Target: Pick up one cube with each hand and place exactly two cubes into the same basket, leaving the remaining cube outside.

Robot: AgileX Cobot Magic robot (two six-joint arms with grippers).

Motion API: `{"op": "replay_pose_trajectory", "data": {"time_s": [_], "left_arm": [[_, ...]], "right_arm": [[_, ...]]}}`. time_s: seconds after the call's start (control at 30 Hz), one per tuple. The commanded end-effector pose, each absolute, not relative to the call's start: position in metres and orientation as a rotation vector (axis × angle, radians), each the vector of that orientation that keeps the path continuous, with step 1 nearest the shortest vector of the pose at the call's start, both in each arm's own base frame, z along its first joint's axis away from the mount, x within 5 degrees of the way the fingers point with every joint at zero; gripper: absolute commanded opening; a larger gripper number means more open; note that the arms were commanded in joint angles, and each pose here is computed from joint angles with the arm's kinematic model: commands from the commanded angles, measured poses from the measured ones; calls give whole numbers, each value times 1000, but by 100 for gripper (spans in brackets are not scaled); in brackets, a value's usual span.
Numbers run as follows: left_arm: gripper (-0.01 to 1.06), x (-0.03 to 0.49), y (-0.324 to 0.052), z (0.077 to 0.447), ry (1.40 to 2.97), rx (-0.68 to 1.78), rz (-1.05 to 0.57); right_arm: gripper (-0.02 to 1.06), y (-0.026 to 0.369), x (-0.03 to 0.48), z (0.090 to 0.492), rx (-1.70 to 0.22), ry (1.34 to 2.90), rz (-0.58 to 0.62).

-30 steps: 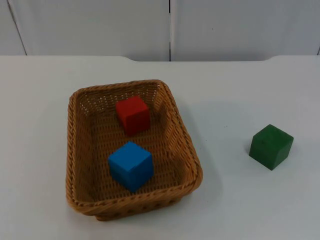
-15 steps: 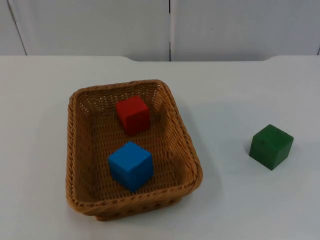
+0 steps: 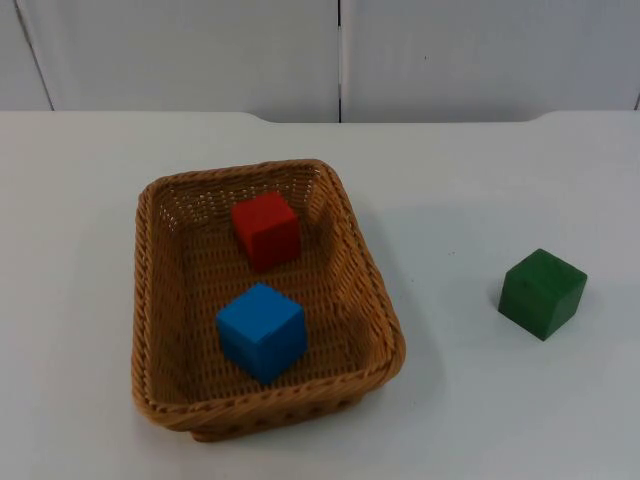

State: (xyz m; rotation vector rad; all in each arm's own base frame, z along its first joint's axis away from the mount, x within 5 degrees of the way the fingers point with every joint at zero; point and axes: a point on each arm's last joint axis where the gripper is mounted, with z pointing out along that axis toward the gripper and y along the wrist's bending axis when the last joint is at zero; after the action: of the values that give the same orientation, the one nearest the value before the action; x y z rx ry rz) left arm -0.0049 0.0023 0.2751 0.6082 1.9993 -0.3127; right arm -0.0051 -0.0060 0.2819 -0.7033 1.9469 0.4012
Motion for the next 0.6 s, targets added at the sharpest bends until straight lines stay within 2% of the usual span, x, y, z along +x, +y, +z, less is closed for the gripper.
{"op": "replay_pose_trajectory", "data": {"time_s": [0.0, 0.4, 0.57], "left_arm": [[105, -5, 2, 275, 1992, 603, -327], [105, -5, 2, 275, 1992, 603, -327], [105, -5, 2, 275, 1992, 603, -327]], "right_arm": [[105, -6, -5, 280, -700, 1948, 394], [105, -6, -5, 280, -690, 1951, 390], [105, -5, -5, 280, -604, 1973, 337]]}}
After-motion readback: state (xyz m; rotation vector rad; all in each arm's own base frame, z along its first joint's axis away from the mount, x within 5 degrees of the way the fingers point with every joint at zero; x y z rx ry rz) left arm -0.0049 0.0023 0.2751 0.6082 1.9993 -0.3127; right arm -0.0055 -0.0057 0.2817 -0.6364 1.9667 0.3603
